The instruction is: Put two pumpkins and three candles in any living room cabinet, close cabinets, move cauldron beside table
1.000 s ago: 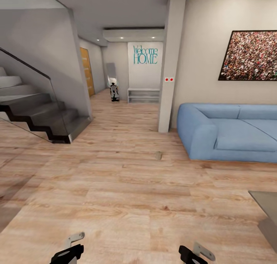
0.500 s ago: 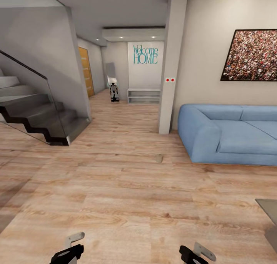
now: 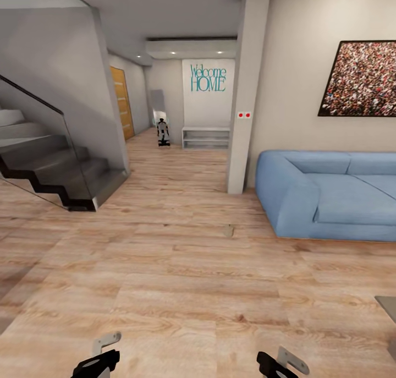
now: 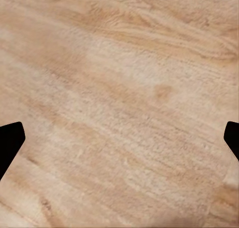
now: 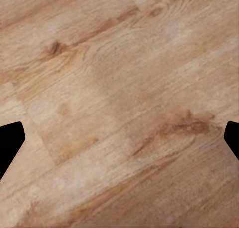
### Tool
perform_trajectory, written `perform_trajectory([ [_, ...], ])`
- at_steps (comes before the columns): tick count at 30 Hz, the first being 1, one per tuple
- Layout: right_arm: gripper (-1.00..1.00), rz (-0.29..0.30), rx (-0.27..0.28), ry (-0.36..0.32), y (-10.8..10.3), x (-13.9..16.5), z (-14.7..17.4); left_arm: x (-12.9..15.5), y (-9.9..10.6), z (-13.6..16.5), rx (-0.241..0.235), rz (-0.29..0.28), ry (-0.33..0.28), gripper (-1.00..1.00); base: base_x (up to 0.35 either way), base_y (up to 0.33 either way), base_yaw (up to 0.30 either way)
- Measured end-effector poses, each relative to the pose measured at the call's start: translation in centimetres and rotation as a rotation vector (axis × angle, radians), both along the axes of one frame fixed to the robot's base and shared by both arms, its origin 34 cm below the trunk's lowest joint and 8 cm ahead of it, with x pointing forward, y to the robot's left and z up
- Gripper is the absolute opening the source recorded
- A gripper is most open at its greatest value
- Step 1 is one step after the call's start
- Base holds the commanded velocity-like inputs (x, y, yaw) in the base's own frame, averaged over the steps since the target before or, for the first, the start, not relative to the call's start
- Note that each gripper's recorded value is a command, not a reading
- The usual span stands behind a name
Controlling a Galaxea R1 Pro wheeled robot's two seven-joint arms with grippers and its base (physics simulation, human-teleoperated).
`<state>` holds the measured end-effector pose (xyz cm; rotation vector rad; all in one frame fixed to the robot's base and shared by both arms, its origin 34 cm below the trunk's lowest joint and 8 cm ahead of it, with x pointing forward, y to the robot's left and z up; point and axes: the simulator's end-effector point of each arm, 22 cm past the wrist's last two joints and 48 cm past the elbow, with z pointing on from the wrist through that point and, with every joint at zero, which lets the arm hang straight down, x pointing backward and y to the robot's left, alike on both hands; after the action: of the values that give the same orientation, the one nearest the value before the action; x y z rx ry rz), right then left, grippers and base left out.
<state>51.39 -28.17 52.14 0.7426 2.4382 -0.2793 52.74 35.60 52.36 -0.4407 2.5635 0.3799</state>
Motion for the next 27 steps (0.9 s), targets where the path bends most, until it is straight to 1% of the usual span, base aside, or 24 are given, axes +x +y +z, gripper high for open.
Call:
perform_trajectory([
  [27,1.0,0.002,0.003,0.0,0.24,-0.01,-0.01,0.0,-0.1,-0.01,-0.001,-0.001,0.0,1.0,0.15,0.0,0.0],
])
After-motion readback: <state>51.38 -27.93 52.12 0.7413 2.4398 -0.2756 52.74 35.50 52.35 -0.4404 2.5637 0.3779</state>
